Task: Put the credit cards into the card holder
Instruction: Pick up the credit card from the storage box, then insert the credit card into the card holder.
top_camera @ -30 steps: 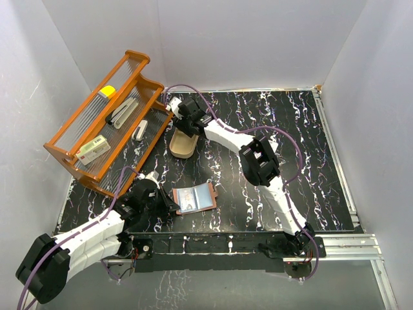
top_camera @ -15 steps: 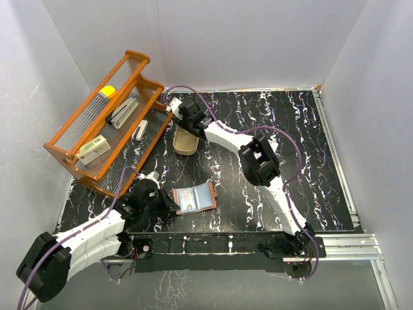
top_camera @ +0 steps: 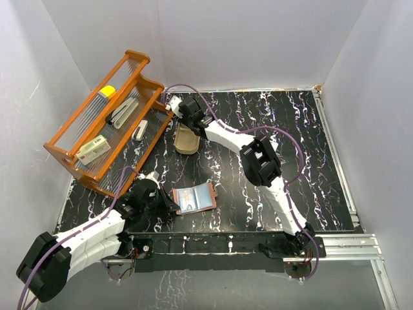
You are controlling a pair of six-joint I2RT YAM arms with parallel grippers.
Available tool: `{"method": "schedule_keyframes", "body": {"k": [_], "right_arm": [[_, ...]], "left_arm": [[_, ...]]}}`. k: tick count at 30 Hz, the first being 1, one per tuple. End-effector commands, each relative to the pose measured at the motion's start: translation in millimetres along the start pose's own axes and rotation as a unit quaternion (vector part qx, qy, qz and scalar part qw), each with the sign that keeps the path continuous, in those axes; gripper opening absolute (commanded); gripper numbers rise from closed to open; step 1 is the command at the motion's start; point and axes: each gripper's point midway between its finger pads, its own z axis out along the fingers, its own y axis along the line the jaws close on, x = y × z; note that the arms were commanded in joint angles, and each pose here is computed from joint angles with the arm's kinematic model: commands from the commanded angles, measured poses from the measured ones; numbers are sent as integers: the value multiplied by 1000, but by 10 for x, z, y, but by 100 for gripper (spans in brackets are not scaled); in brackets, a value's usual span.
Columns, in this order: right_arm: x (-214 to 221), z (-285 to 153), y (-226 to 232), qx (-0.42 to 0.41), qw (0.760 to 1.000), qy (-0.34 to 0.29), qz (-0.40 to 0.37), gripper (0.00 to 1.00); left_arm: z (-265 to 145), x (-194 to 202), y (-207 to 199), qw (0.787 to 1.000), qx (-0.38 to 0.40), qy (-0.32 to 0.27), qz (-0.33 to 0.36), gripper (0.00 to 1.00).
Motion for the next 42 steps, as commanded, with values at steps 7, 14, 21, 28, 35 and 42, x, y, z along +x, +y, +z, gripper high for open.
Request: {"method": "schedule_keyframes", "body": {"k": [7,14,21,28,35,42], "right_arm": [[-504,-387,-407,31,997,-63,23,24],[-544,-570,-263,-12,997,-69,37,10],[-494,-933,126,-89,990,-82,69,0],[-428,-1468,294,-153,973,-88,151,0],[-256,-2116,540,-230,930,-87,272,0],[-74,-2610,924,-324,857,-79,393,0]], "left_arm": [[-14,16,9,1000,-1,5,5,0],[-30,6,-1,1000,0,2,5,0],[-69,-8,-19,1000,3,-4,1,0],[-112,-37,-21,1000,-2,-11,-1,1],[-176,-98,32,999,-32,-22,-1,29],[-322,-243,-99,998,-28,-50,-4,47]]}}
